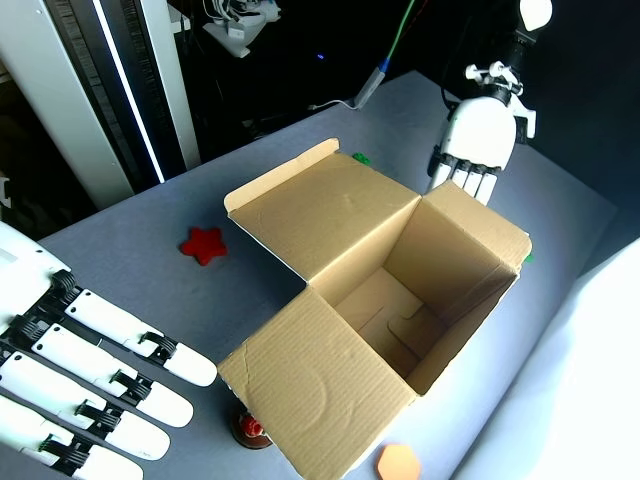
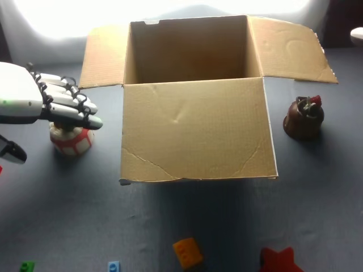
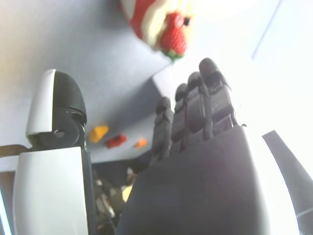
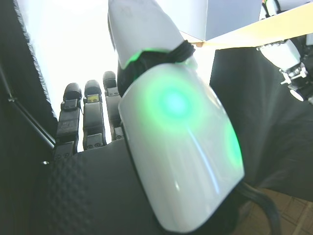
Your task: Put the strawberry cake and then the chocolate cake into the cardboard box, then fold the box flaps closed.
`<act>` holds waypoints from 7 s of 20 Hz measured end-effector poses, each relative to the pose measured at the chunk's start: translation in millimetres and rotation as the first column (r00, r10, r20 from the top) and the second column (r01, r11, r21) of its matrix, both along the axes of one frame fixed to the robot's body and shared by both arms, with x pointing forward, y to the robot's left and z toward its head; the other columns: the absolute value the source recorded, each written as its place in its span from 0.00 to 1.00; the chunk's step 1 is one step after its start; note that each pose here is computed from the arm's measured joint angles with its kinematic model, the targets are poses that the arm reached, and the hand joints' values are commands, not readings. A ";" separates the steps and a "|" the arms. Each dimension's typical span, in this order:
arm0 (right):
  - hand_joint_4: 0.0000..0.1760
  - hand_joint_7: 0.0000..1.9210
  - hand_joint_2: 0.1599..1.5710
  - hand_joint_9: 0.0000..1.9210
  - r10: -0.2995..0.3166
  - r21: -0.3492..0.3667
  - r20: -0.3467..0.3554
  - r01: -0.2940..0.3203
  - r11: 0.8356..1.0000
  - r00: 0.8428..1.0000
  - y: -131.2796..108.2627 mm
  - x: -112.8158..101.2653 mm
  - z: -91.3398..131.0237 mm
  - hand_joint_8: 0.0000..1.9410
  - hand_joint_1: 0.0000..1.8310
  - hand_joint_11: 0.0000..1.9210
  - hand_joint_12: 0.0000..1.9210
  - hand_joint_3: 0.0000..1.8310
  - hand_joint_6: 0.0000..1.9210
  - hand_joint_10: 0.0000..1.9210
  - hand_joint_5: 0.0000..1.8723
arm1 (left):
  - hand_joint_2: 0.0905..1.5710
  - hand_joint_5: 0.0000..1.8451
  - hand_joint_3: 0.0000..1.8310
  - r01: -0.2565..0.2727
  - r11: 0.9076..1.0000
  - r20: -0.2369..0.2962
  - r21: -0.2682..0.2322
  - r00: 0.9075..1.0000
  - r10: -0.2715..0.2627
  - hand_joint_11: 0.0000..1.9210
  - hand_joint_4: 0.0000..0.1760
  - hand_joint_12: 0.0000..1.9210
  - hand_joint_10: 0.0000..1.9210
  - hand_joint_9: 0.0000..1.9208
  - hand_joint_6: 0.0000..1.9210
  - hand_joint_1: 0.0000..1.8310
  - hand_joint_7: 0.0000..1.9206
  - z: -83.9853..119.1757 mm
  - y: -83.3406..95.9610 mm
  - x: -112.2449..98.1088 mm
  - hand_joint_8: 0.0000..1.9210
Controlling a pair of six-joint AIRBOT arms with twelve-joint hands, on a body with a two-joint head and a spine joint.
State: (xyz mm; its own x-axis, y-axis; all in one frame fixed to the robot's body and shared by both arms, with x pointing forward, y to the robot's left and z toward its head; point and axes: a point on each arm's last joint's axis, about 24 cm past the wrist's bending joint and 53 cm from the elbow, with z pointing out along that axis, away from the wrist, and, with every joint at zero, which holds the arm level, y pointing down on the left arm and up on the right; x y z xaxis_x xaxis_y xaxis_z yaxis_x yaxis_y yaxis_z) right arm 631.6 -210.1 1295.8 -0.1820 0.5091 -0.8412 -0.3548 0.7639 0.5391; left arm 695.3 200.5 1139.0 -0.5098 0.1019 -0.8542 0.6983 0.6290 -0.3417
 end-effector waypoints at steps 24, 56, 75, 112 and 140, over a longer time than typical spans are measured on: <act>0.21 0.03 0.66 0.02 0.014 0.001 -0.003 -0.014 1.000 1.000 5.8 -2.1 -0.3 0.00 0.64 0.00 0.10 0.00 0.00 0.00 0.02 | 0.62 0.07 0.00 -0.046 0.997 -0.004 0.057 0.999 0.047 0.00 0.44 0.28 0.00 0.04 0.00 0.64 0.04 -43.9 -27.2 47.8 0.00; 0.11 0.04 0.66 0.02 0.026 0.001 0.000 -0.026 1.000 1.000 11.5 -5.4 0.8 0.00 0.61 0.00 0.08 0.00 0.00 0.00 0.03 | 0.89 0.22 0.00 -0.042 0.998 0.001 0.047 0.999 0.042 0.18 0.00 1.00 0.95 0.25 0.96 0.67 0.24 -14.4 7.1 29.8 0.90; 0.13 0.05 0.65 0.03 0.021 -0.002 0.003 -0.021 1.000 1.000 9.4 -5.5 1.3 0.00 0.62 0.00 0.11 0.00 0.00 0.00 0.04 | 0.89 0.22 0.00 0.042 0.997 0.137 0.064 0.989 -0.050 0.17 0.00 1.00 0.97 0.25 0.95 0.67 0.22 82.0 20.0 -15.2 0.92; 0.15 0.01 0.66 0.00 0.025 -0.021 0.019 -0.024 0.999 1.000 12.6 -6.8 2.8 0.00 0.58 0.00 0.00 0.00 0.00 0.00 0.02 | 0.88 0.23 0.00 0.363 0.915 0.233 0.179 0.887 -0.398 0.17 0.00 1.00 0.97 0.26 0.92 0.68 0.24 139.4 -173.6 -1.6 0.90; 0.17 0.04 0.66 0.02 -0.030 0.290 -0.339 0.134 0.947 0.940 5.4 79.5 -78.1 0.00 0.57 0.00 0.10 0.00 0.00 0.00 0.03 | 0.82 0.10 0.01 0.264 0.942 0.283 0.208 0.906 -0.316 0.00 0.04 0.37 0.00 0.12 0.00 0.00 0.10 161.6 -119.5 15.0 0.00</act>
